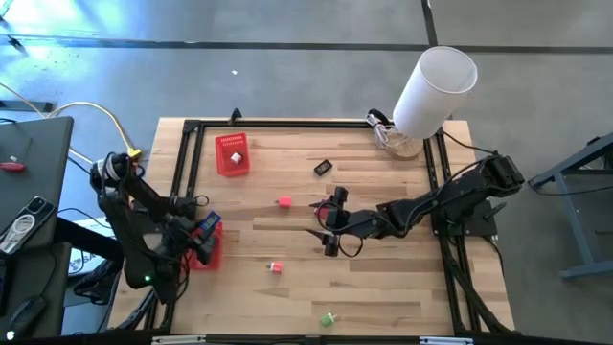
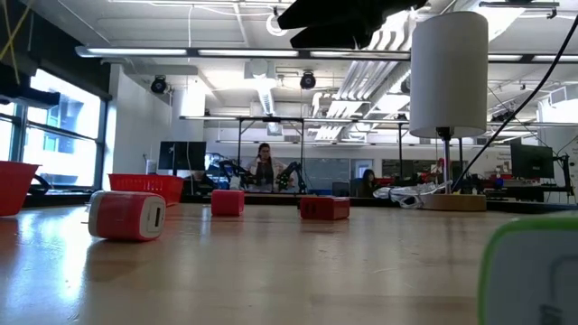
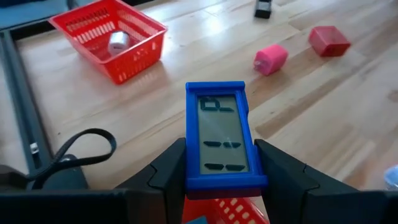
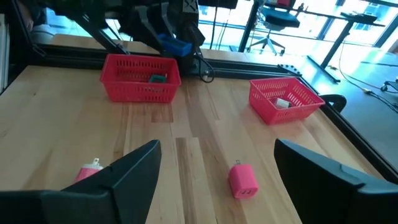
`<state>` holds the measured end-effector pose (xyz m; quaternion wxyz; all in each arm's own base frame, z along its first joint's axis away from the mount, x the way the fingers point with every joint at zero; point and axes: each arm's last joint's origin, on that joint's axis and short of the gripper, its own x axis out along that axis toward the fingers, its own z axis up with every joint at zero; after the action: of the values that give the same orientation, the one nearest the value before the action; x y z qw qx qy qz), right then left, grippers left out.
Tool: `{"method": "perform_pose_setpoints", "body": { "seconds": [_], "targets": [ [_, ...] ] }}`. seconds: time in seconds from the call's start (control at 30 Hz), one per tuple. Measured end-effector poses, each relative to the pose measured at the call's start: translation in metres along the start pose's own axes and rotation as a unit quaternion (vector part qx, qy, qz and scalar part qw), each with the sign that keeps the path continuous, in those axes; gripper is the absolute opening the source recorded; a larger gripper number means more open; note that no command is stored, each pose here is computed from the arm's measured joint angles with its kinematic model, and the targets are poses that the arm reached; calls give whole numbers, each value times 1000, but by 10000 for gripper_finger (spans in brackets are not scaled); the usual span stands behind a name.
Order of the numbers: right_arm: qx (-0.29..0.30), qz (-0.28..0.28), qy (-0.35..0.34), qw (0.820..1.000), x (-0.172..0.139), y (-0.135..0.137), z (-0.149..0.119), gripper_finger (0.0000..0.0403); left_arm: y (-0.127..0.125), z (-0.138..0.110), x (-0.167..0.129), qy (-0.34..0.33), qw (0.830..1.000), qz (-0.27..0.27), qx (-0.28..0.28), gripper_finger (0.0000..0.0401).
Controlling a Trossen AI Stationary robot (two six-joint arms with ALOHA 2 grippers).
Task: Pick & Place Office items
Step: Put the blue digital clock into the bottom red bin
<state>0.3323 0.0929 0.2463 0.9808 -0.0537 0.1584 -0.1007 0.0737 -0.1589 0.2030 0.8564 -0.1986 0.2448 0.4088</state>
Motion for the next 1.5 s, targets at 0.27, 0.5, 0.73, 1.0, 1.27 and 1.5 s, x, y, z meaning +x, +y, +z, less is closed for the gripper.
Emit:
{"method": "perform_pose_setpoints", "body": {
  "seconds": [0.27, 0.5, 0.73, 1.0, 1.27, 1.5],
  "targets": [
    [2, 13, -4, 1000, 0, 1, 1, 301, 2, 6, -3, 0, 1000, -24, 10, 148],
    [5, 24, -8, 1000, 0, 2, 2, 301, 2, 29, -1, -40, 992, -83, 80, 148],
    [9, 23, -16, 1000, 0, 1, 4, 301, 8, 68, 11, -77, 981, -75, 163, 148],
    [9, 22, -16, 1000, 0, 1, 3, 301, 37, 111, 14, -91, 966, -104, 220, 148],
    [12, 13, -15, 1000, 3, -5, 4, 301, 42, 132, 2, -48, 928, -252, 269, 148],
    [33, 31, -23, 999, 7, -12, 6, 301, 36, 138, 11, 39, 906, -297, 299, 148]
  ]
}}
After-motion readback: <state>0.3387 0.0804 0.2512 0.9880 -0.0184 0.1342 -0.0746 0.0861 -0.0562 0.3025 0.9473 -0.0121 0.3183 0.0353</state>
